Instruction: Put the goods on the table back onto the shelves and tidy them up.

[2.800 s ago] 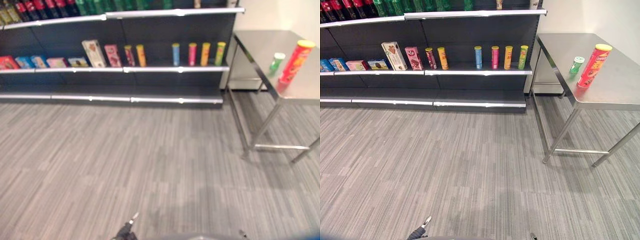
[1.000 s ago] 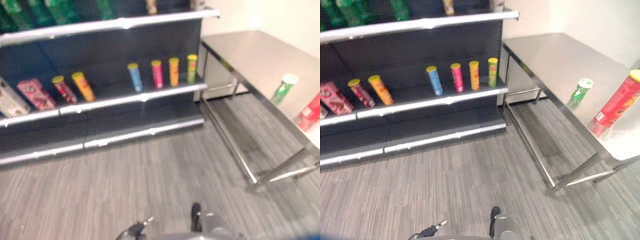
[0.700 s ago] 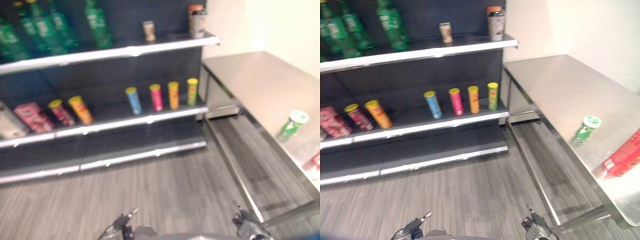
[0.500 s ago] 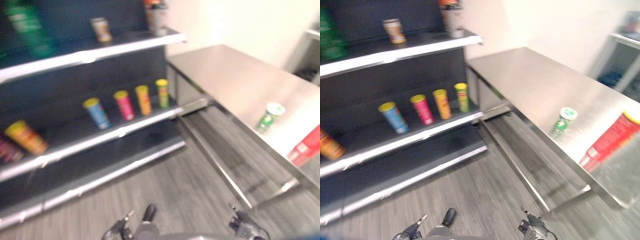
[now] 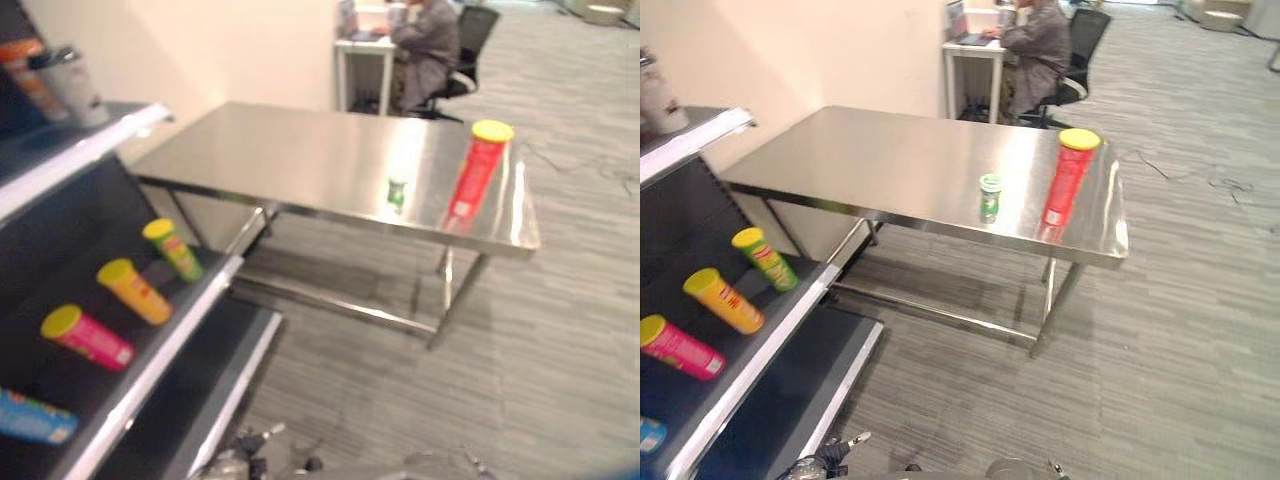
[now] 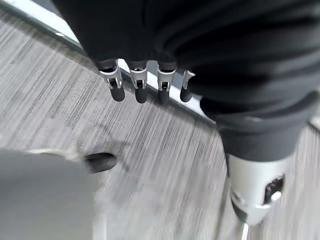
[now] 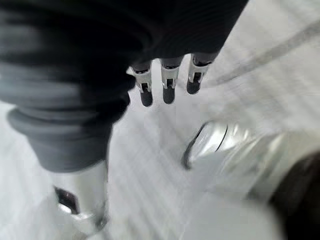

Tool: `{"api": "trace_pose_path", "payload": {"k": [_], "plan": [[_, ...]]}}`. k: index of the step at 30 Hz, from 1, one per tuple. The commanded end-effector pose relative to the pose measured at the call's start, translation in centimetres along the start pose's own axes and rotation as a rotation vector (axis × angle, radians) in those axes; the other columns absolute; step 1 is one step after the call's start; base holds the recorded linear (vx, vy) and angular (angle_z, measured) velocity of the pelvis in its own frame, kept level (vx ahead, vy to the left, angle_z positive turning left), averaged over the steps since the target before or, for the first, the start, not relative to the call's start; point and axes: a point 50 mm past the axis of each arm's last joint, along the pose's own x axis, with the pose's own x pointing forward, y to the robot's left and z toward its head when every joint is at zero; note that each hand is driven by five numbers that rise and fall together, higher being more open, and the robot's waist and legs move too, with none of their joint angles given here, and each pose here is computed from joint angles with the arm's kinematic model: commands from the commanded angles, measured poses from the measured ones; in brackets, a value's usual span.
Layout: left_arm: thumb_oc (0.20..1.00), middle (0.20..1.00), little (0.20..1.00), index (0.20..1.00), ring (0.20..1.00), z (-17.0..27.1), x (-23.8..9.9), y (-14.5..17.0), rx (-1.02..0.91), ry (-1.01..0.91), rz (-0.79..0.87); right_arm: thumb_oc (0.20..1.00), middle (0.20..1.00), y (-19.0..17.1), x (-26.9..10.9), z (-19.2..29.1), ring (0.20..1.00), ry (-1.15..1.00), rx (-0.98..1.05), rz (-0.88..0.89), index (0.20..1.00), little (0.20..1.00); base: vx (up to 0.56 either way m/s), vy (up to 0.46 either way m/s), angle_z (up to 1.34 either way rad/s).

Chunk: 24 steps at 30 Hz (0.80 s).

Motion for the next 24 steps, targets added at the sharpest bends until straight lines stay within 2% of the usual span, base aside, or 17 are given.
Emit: {"api": "trace_pose_path", "payload": {"k": [1,6,9,14,16,19,24], "plan": [[1.0,1.0,1.0,1.0,1.0,-0.7,-0.1,-0.5,0.038,0.031,-0.034,1.0,1.0,0.2,0.1,2.0,1.0,-0.053,-0.057,-0.016,1.0,1.0,0.08,0.091,-0.88],[1.0,1.0,1.0,1.0,1.0,-1.7,-0.3,-1.5,0.046,0.076,-0.075,1.0,1.0,-0.8,0.4,2.5,1.0,-0.047,-0.096,-0.054,1.0,1.0,0.12,-0.003,-1.29],[1.0,1.0,1.0,1.0,1.0,-1.2,-0.2,-2.1,0.088,0.057,-0.1,1.0,1.0,-1.5,0.4,1.7,1.0,0.0,-0.094,-0.083,1.0,1.0,0.23,-0.088,-0.48],[1.0,1.0,1.0,1.0,1.0,0.5,0.0,-2.5,0.145,0.001,-0.118,1.0,1.0,-1.3,0.3,0.6,1.0,0.06,-0.064,-0.08,1.0,1.0,0.24,-0.136,0.02],[1.0,1.0,1.0,1.0,1.0,0.5,0.0,-2.2,0.117,0.005,-0.107,1.0,1.0,-1.2,0.3,0.7,1.0,0.058,-0.068,-0.078,1.0,1.0,0.29,-0.134,0.25],[1.0,1.0,1.0,1.0,1.0,0.1,0.0,-1.3,-0.034,0.023,-0.056,1.0,1.0,-1.5,0.4,2.5,1.0,-0.009,-0.131,-0.094,1.0,1.0,0.26,-0.178,0.38],[1.0,1.0,1.0,1.0,1.0,0.5,0.1,-0.8,-0.08,0.01,-0.029,1.0,1.0,-2.0,0.5,4.7,1.0,-0.104,-0.15,-0.146,1.0,1.0,0.23,-0.268,0.39]]}}
